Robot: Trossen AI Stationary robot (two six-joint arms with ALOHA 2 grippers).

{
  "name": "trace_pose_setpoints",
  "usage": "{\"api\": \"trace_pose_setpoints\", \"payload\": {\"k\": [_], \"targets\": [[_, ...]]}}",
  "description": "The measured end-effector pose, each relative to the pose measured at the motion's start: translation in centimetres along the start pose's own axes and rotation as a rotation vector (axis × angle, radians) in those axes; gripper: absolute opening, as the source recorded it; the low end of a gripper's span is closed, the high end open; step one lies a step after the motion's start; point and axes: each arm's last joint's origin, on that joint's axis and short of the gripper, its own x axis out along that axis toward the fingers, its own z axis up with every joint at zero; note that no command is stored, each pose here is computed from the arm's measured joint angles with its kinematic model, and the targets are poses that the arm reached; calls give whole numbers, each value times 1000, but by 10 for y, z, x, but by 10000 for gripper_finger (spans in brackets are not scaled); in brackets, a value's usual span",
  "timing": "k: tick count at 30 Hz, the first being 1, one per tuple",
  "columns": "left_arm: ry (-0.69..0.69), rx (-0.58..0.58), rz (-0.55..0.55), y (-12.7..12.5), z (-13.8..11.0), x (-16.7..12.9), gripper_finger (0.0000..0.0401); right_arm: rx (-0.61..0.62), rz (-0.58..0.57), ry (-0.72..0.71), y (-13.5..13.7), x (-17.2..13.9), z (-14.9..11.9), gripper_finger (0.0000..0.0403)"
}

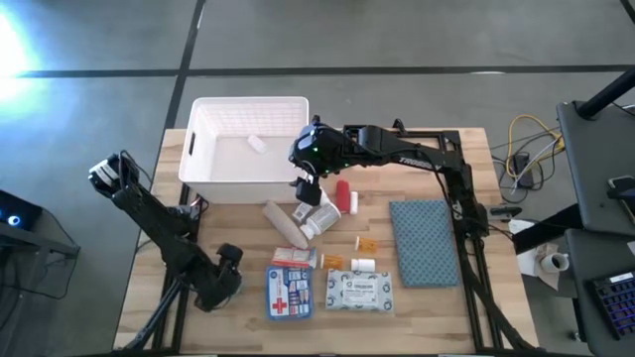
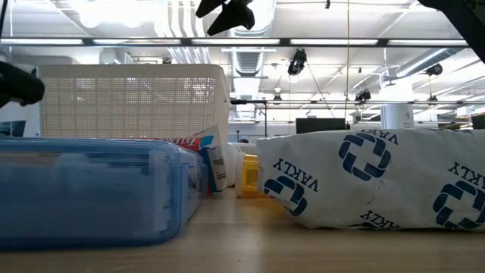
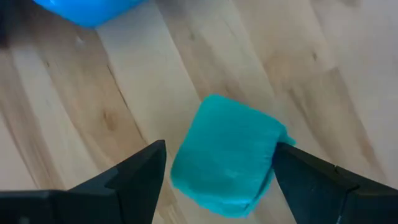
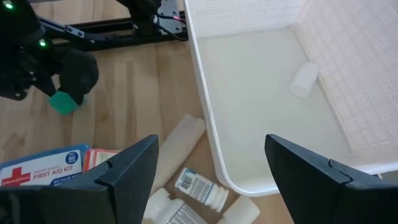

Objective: Pick & place medical supplies in basket/bin
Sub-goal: Put the green bandage into the white bin

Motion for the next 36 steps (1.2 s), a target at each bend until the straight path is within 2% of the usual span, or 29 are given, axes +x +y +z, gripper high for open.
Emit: {"api": "trace_pose_setpoints", "payload": {"k": [5,8,14,18,22,26,32,36], "targets": [[10,1,12,1,-4,7,270,2,-1,0,0,0,0,283],[20,2,18,1,-4,11,252,3,-5,-1,0,0,0,283],[56,3,33,0,-3,16,170,3,-6,-1,0,0,0,283],[122,-54,69,2,-1,5,117,4,-8,-2,-1,0,0,283],[191,-104,112,4,7,-22,98,5,-12,-8,-3,-3,1,283],[158,-169,215,5,25,-64,99,-18,-15,-44,-6,-18,5,283],[-25,-327,512,17,44,-135,100,-74,-25,-114,-9,-51,10,283],[-200,-493,698,36,52,-169,100,-96,-102,-157,-12,-74,11,283]]}}
